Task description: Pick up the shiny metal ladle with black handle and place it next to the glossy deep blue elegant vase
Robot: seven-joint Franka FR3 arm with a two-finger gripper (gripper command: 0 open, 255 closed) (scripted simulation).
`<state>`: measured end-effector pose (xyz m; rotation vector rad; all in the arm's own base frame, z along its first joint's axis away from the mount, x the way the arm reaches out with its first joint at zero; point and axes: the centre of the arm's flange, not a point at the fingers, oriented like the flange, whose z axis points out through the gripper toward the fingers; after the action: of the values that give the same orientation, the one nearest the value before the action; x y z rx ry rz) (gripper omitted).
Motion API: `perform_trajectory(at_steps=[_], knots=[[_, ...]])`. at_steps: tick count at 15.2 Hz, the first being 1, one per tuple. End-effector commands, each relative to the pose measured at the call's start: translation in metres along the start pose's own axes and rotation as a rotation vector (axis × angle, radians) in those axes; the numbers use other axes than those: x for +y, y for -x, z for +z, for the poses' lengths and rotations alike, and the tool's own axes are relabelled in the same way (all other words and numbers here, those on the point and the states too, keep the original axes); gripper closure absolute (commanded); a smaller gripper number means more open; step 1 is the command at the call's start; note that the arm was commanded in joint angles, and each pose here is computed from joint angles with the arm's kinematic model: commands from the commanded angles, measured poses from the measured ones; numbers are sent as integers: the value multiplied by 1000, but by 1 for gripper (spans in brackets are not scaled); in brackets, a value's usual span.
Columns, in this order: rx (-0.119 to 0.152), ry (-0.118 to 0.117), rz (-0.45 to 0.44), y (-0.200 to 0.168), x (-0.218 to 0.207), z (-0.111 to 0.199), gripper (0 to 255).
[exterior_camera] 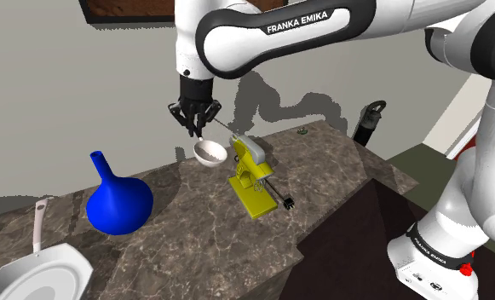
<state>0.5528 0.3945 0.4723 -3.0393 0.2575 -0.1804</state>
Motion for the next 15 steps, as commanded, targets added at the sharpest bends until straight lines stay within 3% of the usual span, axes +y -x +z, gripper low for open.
perform_trajectory(at_steps=[1, 15], knots=[[0, 0, 0, 1, 2, 10, 255], [0, 0, 0, 9, 9, 83, 255]])
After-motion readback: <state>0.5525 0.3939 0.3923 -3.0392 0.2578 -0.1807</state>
